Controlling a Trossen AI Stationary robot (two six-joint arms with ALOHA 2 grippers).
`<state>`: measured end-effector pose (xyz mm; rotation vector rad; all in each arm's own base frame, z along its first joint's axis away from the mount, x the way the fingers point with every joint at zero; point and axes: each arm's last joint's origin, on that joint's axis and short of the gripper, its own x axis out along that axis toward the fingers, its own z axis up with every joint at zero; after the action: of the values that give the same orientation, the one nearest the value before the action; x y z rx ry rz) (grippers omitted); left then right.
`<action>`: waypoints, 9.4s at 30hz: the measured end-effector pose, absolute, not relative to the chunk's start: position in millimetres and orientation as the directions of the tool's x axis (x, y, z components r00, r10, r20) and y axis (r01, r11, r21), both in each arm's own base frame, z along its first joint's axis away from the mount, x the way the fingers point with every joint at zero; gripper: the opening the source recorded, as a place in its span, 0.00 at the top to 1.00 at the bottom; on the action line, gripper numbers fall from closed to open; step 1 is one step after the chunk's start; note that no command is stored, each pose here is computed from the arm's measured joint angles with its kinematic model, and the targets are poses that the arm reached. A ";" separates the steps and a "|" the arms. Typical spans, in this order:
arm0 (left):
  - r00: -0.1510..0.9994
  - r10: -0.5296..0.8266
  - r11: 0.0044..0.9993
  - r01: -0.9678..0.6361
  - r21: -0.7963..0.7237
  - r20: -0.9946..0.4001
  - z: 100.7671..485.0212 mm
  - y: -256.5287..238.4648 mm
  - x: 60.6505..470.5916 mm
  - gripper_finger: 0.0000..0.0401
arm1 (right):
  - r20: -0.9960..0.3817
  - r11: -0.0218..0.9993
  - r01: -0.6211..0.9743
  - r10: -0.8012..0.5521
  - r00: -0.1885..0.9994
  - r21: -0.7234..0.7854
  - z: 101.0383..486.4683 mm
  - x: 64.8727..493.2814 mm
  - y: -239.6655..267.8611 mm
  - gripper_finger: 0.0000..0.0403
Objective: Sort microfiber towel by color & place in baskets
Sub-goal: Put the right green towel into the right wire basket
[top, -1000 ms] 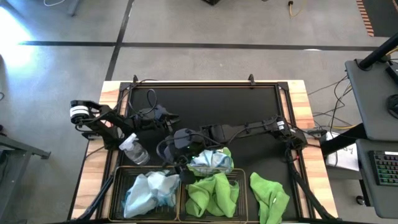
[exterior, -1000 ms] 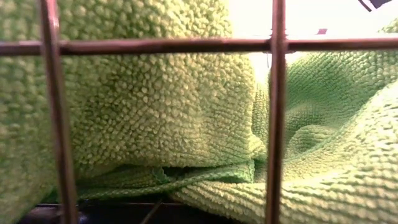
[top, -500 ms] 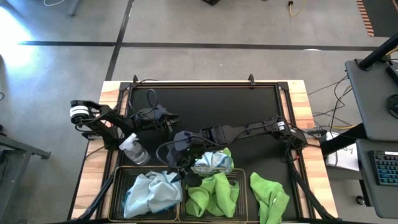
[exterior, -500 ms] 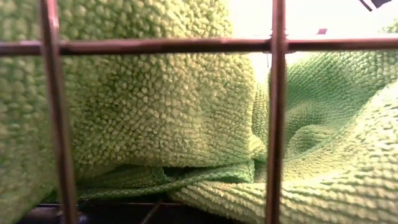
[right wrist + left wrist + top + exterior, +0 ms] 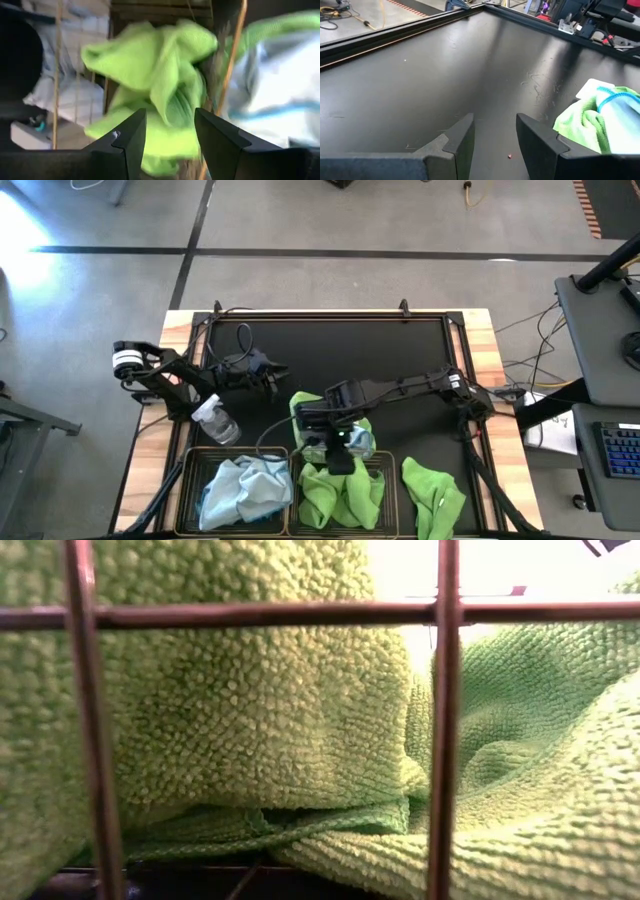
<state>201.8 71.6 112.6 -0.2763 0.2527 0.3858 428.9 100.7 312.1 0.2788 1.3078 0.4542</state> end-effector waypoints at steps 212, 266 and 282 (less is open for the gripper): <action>0.896 -0.431 0.884 0.443 -0.148 0.106 227.4 21.9 300.2 0.68 | -0.255 0.942 0.318 -0.335 0.907 -0.107 306.8 268.2 80.1 0.97; 0.818 -0.567 0.797 0.575 -0.186 0.096 247.6 21.0 374.2 0.98 | -0.255 0.990 0.134 -0.139 0.957 -0.037 309.8 272.1 82.3 0.97; 0.812 -0.579 0.788 0.580 -0.207 0.071 244.6 20.7 373.8 1.00 | -0.285 0.989 0.137 -0.146 0.948 -0.051 306.8 270.9 81.8 0.97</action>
<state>373.8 20.7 244.6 -0.2237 -0.0040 -0.6239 270.9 81.8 306.8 -0.0308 0.2919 -0.1437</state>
